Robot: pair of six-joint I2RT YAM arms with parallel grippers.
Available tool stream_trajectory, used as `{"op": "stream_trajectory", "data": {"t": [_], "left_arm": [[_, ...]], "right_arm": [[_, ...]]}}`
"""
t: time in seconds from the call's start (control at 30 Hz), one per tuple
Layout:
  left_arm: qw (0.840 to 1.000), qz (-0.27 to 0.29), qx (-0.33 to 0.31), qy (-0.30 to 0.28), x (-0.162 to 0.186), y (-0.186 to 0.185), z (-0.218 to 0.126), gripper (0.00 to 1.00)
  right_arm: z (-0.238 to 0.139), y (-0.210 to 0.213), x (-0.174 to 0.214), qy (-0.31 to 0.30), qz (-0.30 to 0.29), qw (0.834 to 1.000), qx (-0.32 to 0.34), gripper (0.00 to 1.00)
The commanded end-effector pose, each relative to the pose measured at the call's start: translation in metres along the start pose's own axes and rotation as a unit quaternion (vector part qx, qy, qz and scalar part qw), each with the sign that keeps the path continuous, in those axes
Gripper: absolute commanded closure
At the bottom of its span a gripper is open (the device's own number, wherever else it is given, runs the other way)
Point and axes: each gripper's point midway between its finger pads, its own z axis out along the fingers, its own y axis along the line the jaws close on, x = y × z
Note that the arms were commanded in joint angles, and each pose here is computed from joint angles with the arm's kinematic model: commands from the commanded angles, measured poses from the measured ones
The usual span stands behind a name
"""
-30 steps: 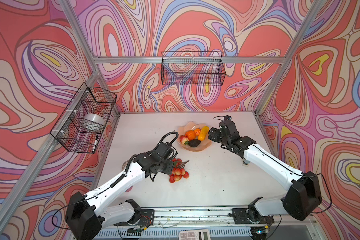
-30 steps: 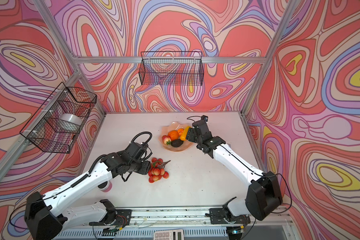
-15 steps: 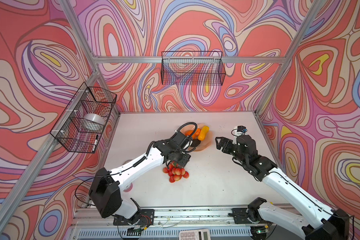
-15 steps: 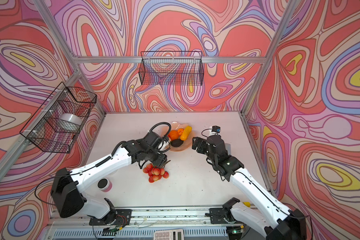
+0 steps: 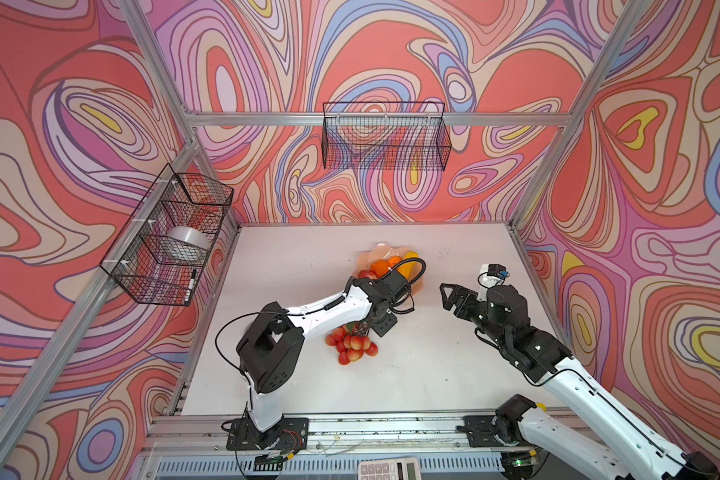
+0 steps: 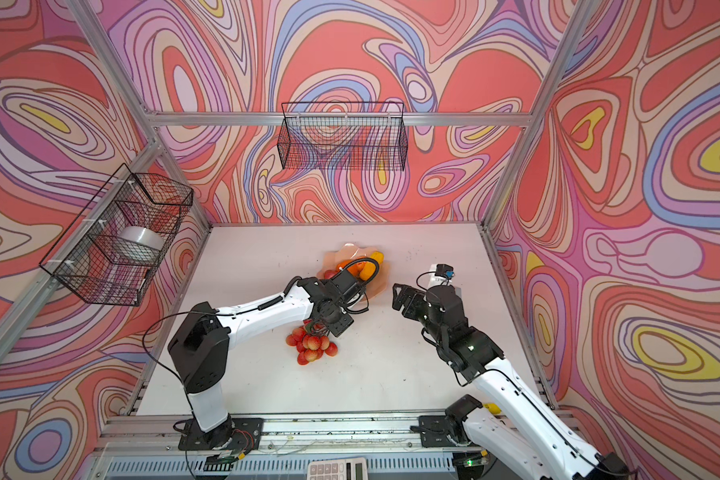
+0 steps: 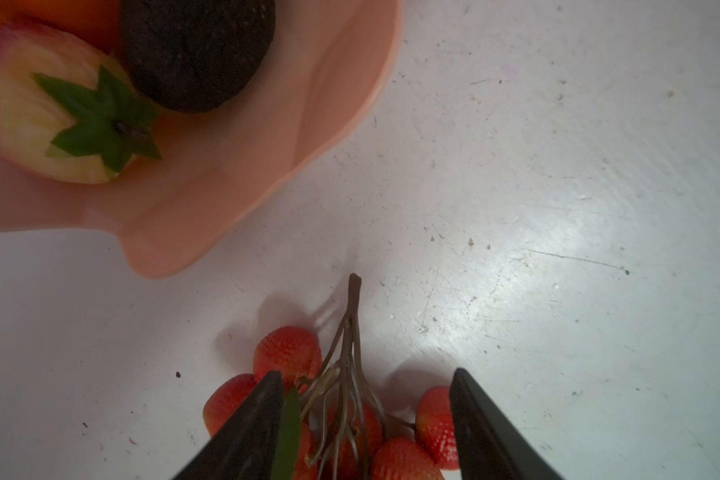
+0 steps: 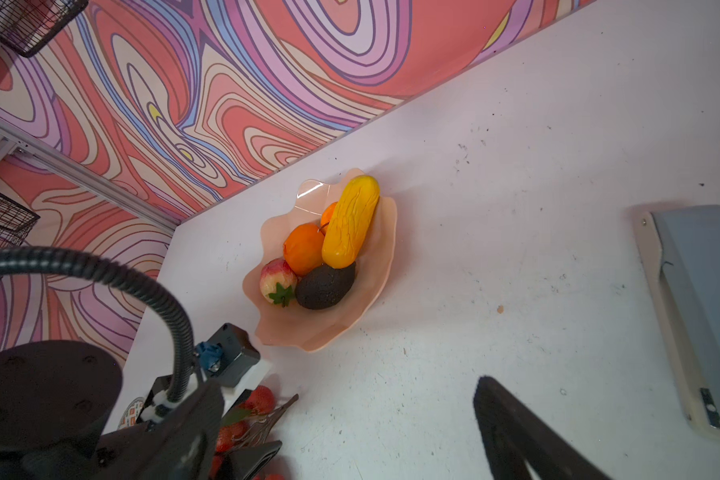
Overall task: Place and organize the fake fruits in the fruit bowl
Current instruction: 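Grasp the lychee bunch by its stem with the left gripper while the right arm withdraws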
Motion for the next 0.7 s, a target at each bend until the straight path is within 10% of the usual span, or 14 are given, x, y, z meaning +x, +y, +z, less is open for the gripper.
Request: {"op": "stream_trajectory", "data": {"t": [0.0,0.23,0.67], "left_arm": [[0.999,0.017,-0.016,0.047,0.012,0.003,0.008,0.35],[0.996,0.012,-0.032,0.086,0.025,0.005,0.029,0.36],[0.995,-0.012,-0.017,0.103,0.041,-0.001,0.035,0.88]], "right_arm": [[-0.004,-0.009,-0.001,-0.007,0.005,1.000,0.017,0.02],[-0.012,-0.013,-0.002,-0.014,0.007,1.000,0.021,0.02],[-0.017,-0.019,-0.004,-0.021,0.009,0.999,0.035,0.02]]}}
